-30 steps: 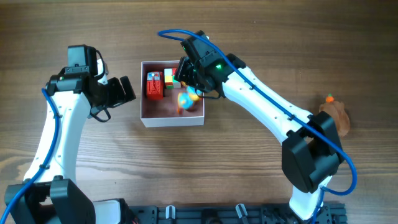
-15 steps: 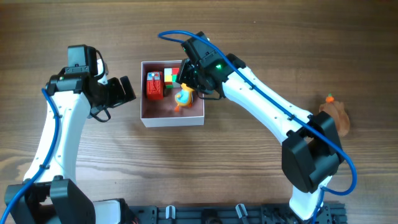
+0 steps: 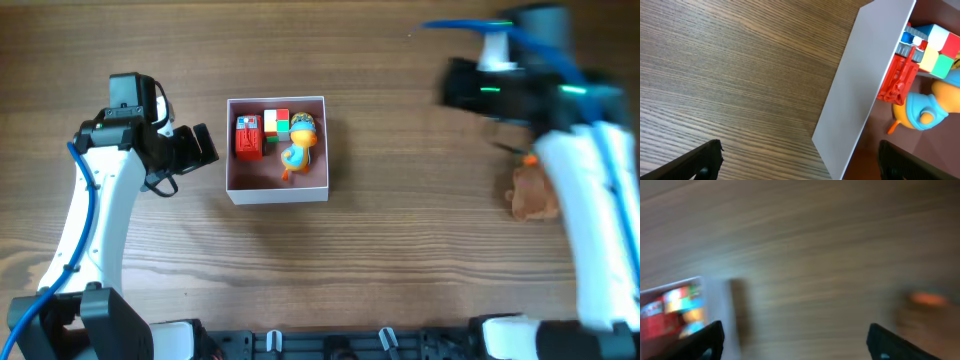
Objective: Pack container
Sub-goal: 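Move the right gripper to the brown plush and grasp it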
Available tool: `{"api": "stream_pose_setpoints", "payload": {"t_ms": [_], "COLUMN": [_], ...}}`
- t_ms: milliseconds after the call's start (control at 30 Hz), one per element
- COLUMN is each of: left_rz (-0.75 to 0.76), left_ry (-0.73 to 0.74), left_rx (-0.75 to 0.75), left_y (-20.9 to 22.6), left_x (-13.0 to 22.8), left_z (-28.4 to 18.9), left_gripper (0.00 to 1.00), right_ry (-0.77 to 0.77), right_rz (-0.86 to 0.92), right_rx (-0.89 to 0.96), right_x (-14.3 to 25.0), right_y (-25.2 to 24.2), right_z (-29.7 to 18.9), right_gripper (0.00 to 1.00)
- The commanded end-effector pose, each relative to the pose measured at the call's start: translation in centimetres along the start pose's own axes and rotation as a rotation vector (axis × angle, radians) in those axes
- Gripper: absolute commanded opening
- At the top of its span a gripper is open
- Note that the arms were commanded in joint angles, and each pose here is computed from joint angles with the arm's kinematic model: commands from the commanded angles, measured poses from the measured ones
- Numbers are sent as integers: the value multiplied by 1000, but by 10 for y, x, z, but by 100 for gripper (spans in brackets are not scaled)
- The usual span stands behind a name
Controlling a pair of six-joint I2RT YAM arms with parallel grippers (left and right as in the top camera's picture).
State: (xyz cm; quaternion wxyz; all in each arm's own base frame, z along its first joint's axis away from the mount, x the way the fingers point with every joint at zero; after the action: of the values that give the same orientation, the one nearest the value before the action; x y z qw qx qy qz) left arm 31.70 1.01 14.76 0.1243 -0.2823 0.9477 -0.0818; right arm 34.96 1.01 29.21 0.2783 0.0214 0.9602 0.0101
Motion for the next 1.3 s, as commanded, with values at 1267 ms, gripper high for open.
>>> {"api": "stream_pose_setpoints", "payload": {"t_ms": [1267], "left_rz": [16], "left_ry": [18], "left_rx": [11], "left_y": [0], "left_x": [3], "left_z": [2], "left_gripper": [100], "right_ry": [559], "right_rz": [122], "right_rx": [117], "right_x": [170], "right_y": [-164], "right_z": [170], "right_gripper": [94]}}
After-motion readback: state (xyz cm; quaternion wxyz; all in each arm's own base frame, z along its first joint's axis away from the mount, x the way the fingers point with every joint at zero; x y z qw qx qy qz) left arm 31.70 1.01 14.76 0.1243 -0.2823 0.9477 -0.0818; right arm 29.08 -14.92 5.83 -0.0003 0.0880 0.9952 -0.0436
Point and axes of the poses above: each gripper's point midway between its finger pads, its own z axis out along the fingers, its own y axis along the line the jaws close on, x = y × z, the point moved 3 cm from there along -z, back along the fingers, and after that the axes turned 12 degrees about -z, right-handed, at the moved point
